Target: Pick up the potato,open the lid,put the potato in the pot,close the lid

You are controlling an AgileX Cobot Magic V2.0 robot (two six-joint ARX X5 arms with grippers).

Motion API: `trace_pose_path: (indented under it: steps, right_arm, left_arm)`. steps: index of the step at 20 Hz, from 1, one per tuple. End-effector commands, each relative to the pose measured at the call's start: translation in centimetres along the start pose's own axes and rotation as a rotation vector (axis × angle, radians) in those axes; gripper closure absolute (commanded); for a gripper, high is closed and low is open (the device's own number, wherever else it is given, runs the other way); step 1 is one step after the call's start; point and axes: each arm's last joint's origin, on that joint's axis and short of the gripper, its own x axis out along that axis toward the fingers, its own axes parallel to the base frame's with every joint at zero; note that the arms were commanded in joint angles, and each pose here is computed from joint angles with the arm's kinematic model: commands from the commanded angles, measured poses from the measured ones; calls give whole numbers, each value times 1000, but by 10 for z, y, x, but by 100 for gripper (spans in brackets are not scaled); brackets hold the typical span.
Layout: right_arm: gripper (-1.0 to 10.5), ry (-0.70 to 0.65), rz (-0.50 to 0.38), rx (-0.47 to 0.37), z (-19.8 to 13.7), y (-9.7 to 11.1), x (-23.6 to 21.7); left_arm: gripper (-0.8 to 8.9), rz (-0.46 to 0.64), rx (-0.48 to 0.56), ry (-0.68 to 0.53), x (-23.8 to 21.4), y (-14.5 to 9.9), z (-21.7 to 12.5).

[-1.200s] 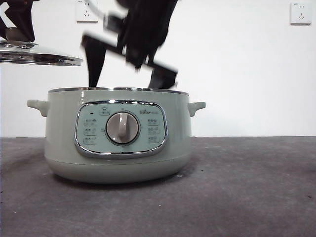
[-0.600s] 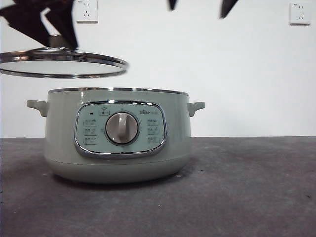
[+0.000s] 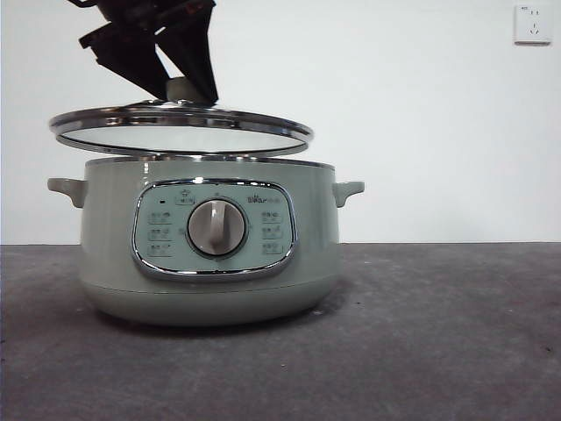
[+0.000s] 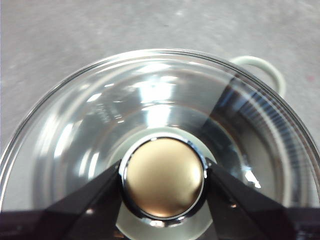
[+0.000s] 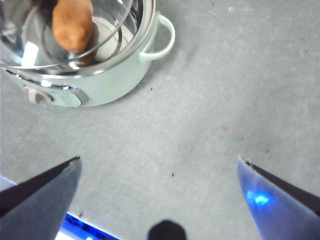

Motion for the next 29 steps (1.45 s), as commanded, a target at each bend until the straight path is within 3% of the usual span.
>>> trace_pose_path:
  steps: [1, 6, 20, 21, 22, 25, 26, 29]
  right_arm:
    - [308, 5, -4, 63, -20, -3, 1]
    - [309, 16, 1, 99, -40, -6, 0]
    - [312, 9, 3, 108, -42, -7, -1]
    - [312, 7, 4, 108, -42, -6, -1]
    - [312, 4, 4, 109, -41, -6, -1]
    - [312, 3, 5, 109, -41, -6, -1]
    - [312, 3, 5, 109, -41, -6, -1]
    - [312, 3, 5, 106, -41, -6, -1]
  left_arm:
    - [822, -13, 25, -25, 5, -5, 5]
    - [822, -26, 36, 11, 21, -11, 2]
    - [813, -29, 54, 102, 59, -8, -6]
    - [784, -29, 54, 99, 59, -8, -6]
    - [678, -30, 52, 96, 59, -8, -6]
    - [175, -35, 53, 82, 53, -9, -4]
    - [128, -35, 53, 73, 48, -9, -3]
    - [127, -33, 54, 38, 23, -10, 0]
